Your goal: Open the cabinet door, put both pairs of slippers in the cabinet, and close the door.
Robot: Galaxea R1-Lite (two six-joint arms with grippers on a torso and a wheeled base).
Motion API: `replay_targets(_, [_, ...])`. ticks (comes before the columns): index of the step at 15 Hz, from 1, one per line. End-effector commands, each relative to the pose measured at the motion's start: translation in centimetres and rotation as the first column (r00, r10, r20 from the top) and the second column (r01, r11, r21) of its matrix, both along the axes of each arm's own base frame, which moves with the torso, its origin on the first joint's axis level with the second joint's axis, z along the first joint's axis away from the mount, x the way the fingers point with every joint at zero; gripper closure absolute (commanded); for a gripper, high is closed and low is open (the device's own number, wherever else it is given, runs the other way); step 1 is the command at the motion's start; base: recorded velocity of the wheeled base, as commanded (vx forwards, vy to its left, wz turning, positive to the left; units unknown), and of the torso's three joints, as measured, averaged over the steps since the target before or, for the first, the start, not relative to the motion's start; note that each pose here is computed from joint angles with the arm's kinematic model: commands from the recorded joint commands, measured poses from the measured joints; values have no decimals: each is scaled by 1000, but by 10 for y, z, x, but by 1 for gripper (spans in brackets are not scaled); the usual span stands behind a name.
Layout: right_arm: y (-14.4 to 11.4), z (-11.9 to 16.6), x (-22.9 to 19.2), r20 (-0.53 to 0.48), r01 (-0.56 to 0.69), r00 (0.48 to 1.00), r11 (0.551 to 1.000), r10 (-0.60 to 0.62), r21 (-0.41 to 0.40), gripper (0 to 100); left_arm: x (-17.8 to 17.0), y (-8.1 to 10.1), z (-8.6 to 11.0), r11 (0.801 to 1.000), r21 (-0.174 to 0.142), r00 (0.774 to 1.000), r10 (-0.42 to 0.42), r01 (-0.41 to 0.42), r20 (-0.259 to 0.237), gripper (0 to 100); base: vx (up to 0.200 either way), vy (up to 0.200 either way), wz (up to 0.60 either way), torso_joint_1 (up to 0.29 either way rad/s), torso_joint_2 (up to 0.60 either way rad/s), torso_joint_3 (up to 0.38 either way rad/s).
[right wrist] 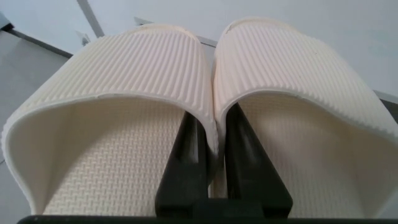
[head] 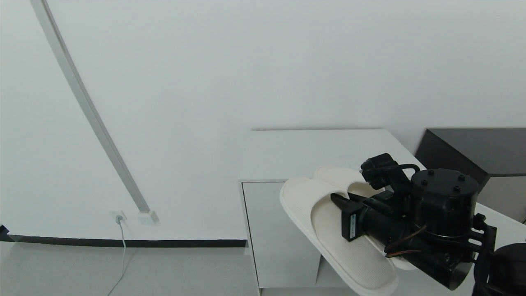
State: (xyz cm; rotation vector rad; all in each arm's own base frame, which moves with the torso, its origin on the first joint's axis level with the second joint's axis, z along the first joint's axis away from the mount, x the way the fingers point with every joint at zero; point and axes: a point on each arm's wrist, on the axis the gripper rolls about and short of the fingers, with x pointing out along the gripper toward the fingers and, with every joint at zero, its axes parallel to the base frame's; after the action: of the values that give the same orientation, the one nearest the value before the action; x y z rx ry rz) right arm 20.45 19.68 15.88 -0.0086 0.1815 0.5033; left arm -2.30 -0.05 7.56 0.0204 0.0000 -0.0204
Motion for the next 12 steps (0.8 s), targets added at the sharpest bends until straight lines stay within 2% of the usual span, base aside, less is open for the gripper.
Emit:
replay_targets(1, [1, -2, 0, -4, -3, 1000, 1000, 3, -4, 100, 0, 0, 0, 1000, 0, 1000, 0, 0, -1, 100, 0, 0, 0, 0, 0, 0])
replay_targets(4, [1, -2, 0, -5, -3, 1000, 1000, 3, -5, 100, 0, 0, 0, 1000, 0, 1000, 0, 0, -1, 100, 0, 0, 0, 0, 0, 0])
replay_targets(12, [2, -6, 1, -14, 1, 1000, 1000, -2, -15, 100, 0, 0, 0, 1000, 0, 1000, 0, 0, -1, 100, 0, -200, 0, 2, 1, 3])
